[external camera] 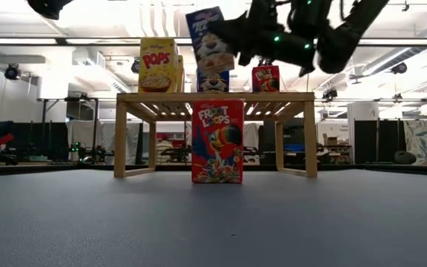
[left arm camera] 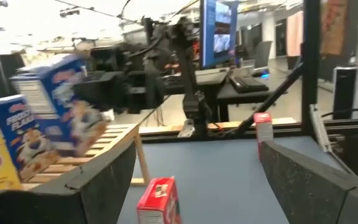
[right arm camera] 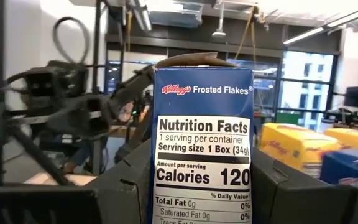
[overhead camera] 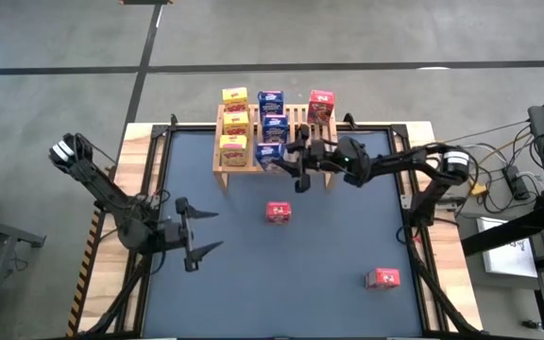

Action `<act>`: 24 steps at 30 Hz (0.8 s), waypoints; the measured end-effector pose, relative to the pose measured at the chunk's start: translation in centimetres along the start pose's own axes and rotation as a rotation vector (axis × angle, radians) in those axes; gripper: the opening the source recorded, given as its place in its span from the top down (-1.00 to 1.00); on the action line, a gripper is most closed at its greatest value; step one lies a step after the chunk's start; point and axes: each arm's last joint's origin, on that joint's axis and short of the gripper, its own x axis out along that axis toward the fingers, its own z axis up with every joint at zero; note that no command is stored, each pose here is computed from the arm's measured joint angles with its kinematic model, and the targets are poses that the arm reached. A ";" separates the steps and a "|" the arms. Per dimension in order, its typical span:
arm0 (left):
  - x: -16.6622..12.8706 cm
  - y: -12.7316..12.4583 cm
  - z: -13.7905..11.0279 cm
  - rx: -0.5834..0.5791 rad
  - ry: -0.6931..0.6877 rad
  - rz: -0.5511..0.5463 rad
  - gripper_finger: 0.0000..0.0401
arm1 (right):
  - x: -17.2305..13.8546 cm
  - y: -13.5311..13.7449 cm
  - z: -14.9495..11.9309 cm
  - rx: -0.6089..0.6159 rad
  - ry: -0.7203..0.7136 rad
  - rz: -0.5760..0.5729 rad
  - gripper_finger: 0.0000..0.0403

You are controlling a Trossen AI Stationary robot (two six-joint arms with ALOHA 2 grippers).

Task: Stack cereal on shelf
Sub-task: Put the blue cereal box on the shelf aligned with the other blue cereal box

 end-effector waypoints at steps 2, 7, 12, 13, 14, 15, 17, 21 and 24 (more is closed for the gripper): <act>0.0 -0.1 -0.1 0.000 -0.006 -0.018 -0.60 | 0.3 -0.6 -0.4 0.004 -0.003 0.004 0.24; 0.2 -0.5 -0.3 0.011 0.002 -0.020 -0.56 | 0.4 -1.4 -1.5 -0.005 -0.048 -0.004 0.24; 0.7 -1.1 -0.1 0.031 0.009 -0.022 -0.55 | 0.1 -1.9 -2.4 -0.007 -0.082 -0.016 0.24; 0.8 -1.3 0.0 0.035 0.009 -0.021 -0.55 | 0.1 -1.9 -2.6 -0.006 -0.080 -0.016 0.24; 0.9 -1.4 0.0 0.041 0.010 -0.020 -0.55 | 0.1 -2.0 -2.7 -0.007 -0.078 -0.018 0.24; 1.0 -1.5 0.1 0.044 0.010 -0.020 -0.55 | 0.0 -2.0 -2.8 -0.006 -0.073 -0.019 0.24; 1.2 -1.8 0.3 0.055 0.010 -0.020 -0.55 | 0.0 -2.1 -3.1 -0.006 -0.070 -0.020 0.24; 1.5 -2.2 0.6 0.072 0.011 -0.016 -0.55 | -0.1 -2.4 -3.4 -0.021 -0.074 -0.028 0.24; 1.8 -2.6 0.6 0.094 0.018 -0.014 -0.55 | -0.3 -2.6 -3.5 -0.014 -0.068 -0.031 0.24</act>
